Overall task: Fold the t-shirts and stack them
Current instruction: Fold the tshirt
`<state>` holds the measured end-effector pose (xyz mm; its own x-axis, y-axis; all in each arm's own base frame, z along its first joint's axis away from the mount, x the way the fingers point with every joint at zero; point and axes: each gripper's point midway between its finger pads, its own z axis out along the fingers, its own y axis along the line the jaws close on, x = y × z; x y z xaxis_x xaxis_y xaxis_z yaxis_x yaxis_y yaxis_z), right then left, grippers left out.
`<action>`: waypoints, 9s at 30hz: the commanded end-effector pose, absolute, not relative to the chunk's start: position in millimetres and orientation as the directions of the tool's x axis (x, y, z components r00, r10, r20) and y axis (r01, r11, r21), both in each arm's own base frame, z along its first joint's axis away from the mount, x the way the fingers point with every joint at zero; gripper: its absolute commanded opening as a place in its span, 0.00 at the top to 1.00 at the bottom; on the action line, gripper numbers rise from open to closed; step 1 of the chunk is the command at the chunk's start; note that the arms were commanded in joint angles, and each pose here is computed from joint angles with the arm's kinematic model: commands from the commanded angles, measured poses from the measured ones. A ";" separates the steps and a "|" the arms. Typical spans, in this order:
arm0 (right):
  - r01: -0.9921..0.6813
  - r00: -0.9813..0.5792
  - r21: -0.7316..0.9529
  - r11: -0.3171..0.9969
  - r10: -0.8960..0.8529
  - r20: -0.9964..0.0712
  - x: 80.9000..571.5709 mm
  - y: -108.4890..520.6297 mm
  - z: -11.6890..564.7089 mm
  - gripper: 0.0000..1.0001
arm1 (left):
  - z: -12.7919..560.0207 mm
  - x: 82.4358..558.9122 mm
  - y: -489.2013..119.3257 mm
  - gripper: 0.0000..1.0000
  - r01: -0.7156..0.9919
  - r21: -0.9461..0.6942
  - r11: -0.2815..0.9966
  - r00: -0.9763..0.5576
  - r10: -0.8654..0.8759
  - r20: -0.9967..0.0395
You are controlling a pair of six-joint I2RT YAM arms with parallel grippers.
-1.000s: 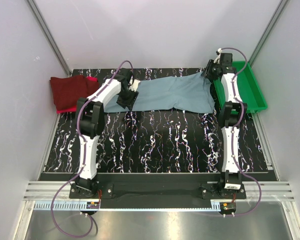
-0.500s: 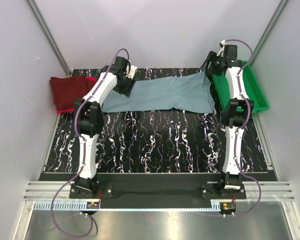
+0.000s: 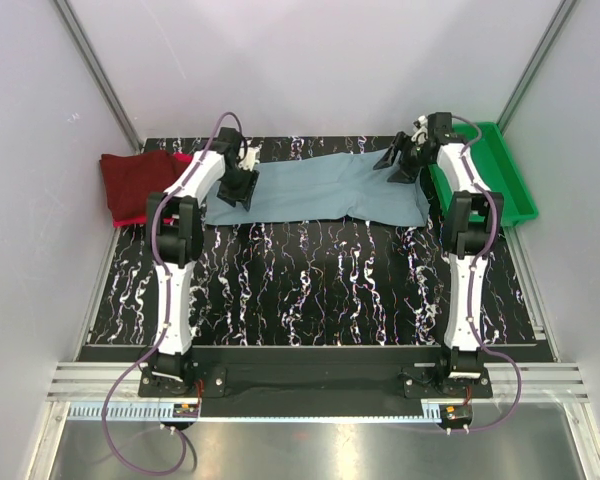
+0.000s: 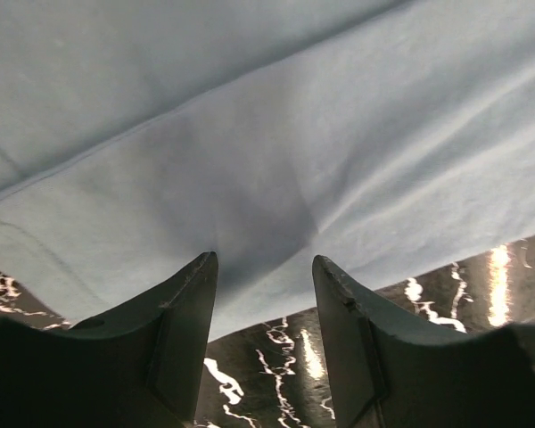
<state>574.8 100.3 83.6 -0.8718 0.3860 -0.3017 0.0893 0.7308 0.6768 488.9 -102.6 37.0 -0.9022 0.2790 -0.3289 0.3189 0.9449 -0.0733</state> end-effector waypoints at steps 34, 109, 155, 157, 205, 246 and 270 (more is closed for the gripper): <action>-0.083 -0.744 0.435 0.897 0.234 -0.626 631.3 73.1 119.0 0.27 | 120.2 417.6 -118.1 0.42 0.402 0.111 0.909 -0.818 0.411 -0.402; 0.012 -0.836 0.334 0.942 0.193 -0.513 612.6 81.3 37.8 0.27 | 104.9 369.4 -108.7 1.00 0.239 -0.291 0.927 -0.952 0.165 -0.257; 0.312 -0.878 0.373 0.874 0.415 -0.239 522.7 64.7 37.5 0.27 | 123.2 293.5 -148.2 1.00 0.289 -0.392 0.873 -0.948 0.203 -0.246; 0.315 -0.878 0.364 0.877 0.415 -0.240 526.0 63.1 31.1 0.27 | 126.4 291.9 -151.1 1.00 0.297 -0.407 0.864 -0.946 0.208 -0.249; -0.058 -0.796 0.464 0.884 0.240 -0.556 580.9 120.3 157.3 0.26 | 122.7 313.4 -143.9 0.48 0.445 -0.258 0.857 -0.868 0.343 -0.359; 0.214 -0.977 0.572 0.792 0.178 0.119 402.1 207.6 6.8 0.24 | 53.2 383.6 -209.8 0.53 0.357 -0.558 0.749 -0.934 0.300 -0.195; 0.233 -0.945 0.578 0.782 0.322 -0.055 437.5 115.2 67.5 0.26 | 100.4 363.4 -224.8 0.53 0.352 -0.606 0.713 -0.935 0.239 -0.261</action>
<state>437.1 110.4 31.4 -0.9477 0.3179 0.0296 0.2796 0.7817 0.5575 364.0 -209.4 49.3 -0.9484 0.2784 -0.1518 0.3145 0.7652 -0.5617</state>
